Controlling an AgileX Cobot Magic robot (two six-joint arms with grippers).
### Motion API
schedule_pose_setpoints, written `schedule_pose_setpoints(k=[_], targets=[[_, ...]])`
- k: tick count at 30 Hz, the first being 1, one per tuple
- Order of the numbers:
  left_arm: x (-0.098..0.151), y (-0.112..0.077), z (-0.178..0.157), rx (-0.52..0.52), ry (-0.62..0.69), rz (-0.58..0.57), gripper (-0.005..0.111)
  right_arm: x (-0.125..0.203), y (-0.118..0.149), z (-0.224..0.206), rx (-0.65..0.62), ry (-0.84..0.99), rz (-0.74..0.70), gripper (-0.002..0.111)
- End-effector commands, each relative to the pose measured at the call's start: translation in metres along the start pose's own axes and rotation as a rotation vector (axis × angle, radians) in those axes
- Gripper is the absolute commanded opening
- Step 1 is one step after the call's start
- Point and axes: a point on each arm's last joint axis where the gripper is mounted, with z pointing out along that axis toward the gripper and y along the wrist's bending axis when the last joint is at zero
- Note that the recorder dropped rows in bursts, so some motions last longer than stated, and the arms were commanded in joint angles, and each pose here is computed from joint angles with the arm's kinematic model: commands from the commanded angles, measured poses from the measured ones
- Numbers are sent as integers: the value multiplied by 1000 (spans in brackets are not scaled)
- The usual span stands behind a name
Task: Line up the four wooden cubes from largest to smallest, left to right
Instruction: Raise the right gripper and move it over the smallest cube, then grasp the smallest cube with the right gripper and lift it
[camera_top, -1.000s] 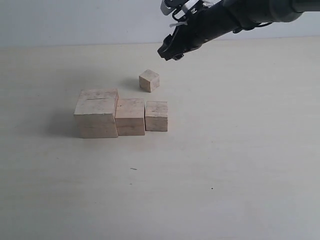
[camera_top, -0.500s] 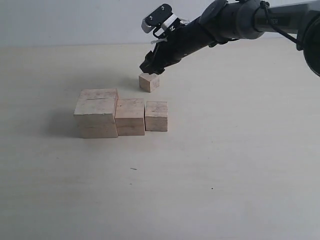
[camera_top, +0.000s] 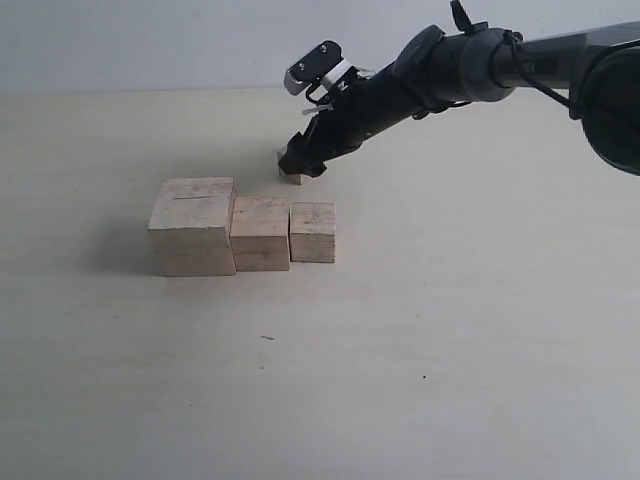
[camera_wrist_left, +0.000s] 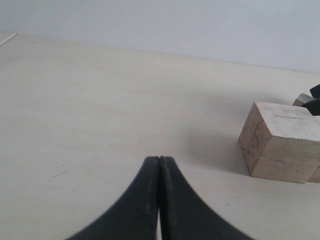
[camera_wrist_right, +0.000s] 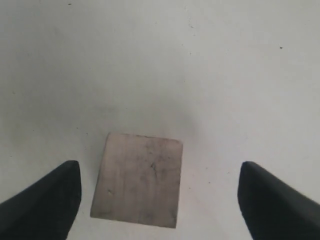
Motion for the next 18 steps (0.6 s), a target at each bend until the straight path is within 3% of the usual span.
schedule_pose_setpoints(k=[1, 4, 10, 18], targets=[[0, -1, 0, 10, -13, -6, 0, -1, -1, 0, 4, -5, 0, 74], [0, -1, 0, 10, -13, -6, 0, -1, -1, 0, 4, -5, 0, 57], [0, -1, 0, 10, -13, -6, 0, -11, 4, -17, -24, 36, -37, 0], [0, -1, 0, 10, -13, -6, 0, -42, 9, -77, 29, 135, -128, 0]])
